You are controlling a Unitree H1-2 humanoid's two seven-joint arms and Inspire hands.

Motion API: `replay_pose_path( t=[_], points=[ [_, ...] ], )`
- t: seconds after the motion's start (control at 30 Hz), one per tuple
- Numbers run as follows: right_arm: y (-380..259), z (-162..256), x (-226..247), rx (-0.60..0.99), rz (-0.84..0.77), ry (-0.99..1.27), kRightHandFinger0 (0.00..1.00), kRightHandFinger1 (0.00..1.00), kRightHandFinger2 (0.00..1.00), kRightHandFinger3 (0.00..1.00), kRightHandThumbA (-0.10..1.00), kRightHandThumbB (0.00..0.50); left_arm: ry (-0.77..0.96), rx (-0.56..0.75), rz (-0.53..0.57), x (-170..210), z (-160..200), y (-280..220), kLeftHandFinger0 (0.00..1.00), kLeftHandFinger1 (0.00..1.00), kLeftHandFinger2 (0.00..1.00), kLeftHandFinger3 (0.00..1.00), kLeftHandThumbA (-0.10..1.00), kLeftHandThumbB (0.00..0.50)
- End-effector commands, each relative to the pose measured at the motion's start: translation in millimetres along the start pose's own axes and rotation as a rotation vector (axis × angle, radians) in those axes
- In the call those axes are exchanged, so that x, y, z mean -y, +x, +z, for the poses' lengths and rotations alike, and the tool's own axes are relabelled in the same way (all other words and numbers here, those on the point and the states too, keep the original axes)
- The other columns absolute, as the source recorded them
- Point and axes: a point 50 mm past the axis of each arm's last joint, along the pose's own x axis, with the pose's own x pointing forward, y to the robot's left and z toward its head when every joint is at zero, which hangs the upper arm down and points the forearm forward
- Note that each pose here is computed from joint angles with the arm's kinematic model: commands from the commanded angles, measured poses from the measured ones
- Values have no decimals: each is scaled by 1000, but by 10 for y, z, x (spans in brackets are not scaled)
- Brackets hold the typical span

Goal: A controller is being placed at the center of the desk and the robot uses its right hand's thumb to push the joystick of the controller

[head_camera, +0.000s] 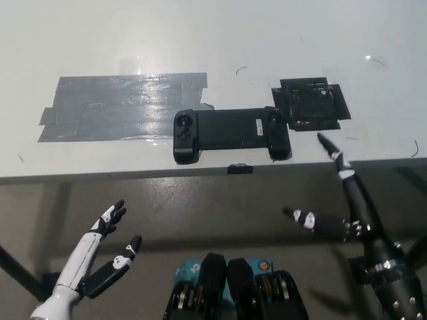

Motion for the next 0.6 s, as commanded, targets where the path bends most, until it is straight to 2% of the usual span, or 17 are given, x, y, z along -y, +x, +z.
replay_pose_path(
  t=[0.0, 0.17, 0.3, 0.33, 0.37, 0.47, 0.53, 0.57],
  points=[
    [366, 268, 231, 90, -54, -23, 1000, 1000, 1000, 1000, 1000, 314, 9, 62, 18, -30, 102, -3, 1000, 1000, 1000, 1000, 651, 27],
    [822, 304, 372, 72, -71, -20, 1000, 1000, 1000, 1000, 1000, 317, 14, 63, 14, -23, 103, 1, 1000, 1000, 1000, 1000, 613, 18],
    [1169, 235, 408, 23, -83, -19, 1000, 1000, 1000, 1000, 1000, 338, 5, 58, 13, -6, 114, 8, 1000, 1000, 1000, 1000, 594, 19],
    [1242, 219, 411, 14, -85, -24, 1000, 1000, 1000, 1000, 1000, 318, 9, 61, 11, -4, 123, 15, 1000, 1000, 1000, 1000, 595, 21],
    [1332, 198, 405, -3, -85, -27, 1000, 1000, 1000, 1000, 1000, 320, 6, 65, 14, -6, 127, 23, 1000, 1000, 1000, 1000, 594, 20],
    [1525, 155, 371, -39, -82, -41, 1000, 1000, 1000, 1000, 1000, 358, 7, 72, 18, -16, 132, 36, 1000, 1000, 1000, 1000, 587, 17],
    [1640, 116, 334, -74, -69, -51, 1000, 1000, 1000, 1000, 998, 369, 4, 72, 20, -18, 142, 40, 1000, 1000, 1000, 1000, 582, 16],
    [1705, 86, 313, -86, -65, -61, 1000, 1000, 1000, 1000, 993, 357, 6, 69, 18, -22, 148, 43, 1000, 1000, 1000, 1000, 581, 15]
  ],
)
